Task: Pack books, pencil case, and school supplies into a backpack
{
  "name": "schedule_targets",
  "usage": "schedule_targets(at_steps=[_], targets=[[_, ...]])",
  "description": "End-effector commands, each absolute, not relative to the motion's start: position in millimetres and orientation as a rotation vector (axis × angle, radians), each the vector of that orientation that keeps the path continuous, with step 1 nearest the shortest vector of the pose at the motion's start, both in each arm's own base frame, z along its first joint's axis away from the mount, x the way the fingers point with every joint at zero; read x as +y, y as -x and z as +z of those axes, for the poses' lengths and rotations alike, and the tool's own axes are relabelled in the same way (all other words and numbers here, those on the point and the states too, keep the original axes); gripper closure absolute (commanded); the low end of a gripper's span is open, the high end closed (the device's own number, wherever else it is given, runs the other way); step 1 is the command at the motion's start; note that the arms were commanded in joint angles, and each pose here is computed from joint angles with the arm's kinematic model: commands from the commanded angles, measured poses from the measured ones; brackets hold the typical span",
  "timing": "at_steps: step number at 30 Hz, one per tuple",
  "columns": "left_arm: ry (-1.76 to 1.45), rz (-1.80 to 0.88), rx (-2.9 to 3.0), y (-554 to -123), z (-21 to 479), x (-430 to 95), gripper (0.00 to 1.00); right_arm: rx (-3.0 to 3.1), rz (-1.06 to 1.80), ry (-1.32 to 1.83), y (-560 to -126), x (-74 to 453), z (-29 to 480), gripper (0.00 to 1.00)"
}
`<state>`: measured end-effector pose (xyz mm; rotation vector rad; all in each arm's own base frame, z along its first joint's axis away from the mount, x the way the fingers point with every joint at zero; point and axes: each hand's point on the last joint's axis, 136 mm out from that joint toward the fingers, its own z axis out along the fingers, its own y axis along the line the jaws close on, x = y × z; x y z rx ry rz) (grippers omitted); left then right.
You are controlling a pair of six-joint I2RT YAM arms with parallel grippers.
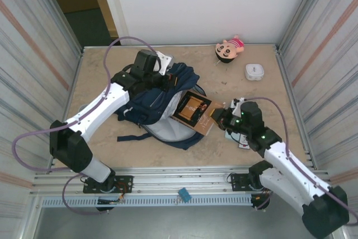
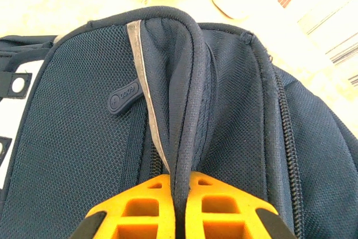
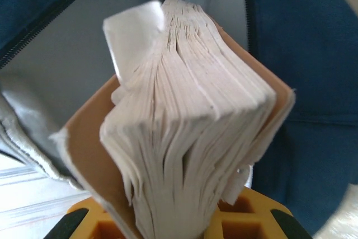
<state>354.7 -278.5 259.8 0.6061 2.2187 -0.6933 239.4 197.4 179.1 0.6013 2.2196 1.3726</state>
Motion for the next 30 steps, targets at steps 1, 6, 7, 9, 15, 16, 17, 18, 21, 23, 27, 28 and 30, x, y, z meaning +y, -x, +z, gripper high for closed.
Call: schedule_targets(at_steps=[1,6,7,9,15,16,17,18,21,23,27,28,30], targets=[[-0.620,-0.806,1.983,-356,336,-287,1.00,1.919,1.489,-0.608,-270,210,233,1.00],[-0.623,-0.839,1.963,-358,341,-287,1.00,1.882,1.531,-0.661,-286,231,226,1.00],[-0.625,-0.846,1.959,-358,343,-287,1.00,1.887,1.526,-0.663,-288,235,224,1.00],[-0.627,-0.854,1.957,-358,344,-286,1.00,1.891,1.514,-0.661,-293,242,223,1.00],[-0.607,-0.911,1.924,-359,354,-283,1.00,1.909,1.488,-0.655,-315,264,213,1.00],[-0.606,-0.927,1.916,-359,355,-283,1.00,1.909,1.499,-0.646,-319,269,212,1.00],[-0.607,-0.935,1.909,-358,356,-284,1.00,1.909,1.512,-0.635,-322,275,212,1.00],[-0.609,-0.943,1.908,-358,356,-284,1.00,1.918,1.514,-0.635,-326,281,209,1.00],[-0.611,-0.952,1.916,-359,356,-284,1.00,1.917,1.534,-0.628,-336,295,206,1.00],[-0.606,-0.957,1.915,-359,358,-283,1.00,1.930,1.511,-0.625,-343,303,200,1.00],[-0.603,-0.969,1.907,-358,358,-282,1.00,1.988,1.486,-0.627,-358,325,181,1.00],[-0.607,-0.976,1.905,-357,358,-283,1.00,1.997,1.491,-0.624,-361,330,178,1.00],[-0.615,-0.984,1.906,-357,357,-283,1.00,2.029,1.488,-0.644,-368,341,163,1.00]])
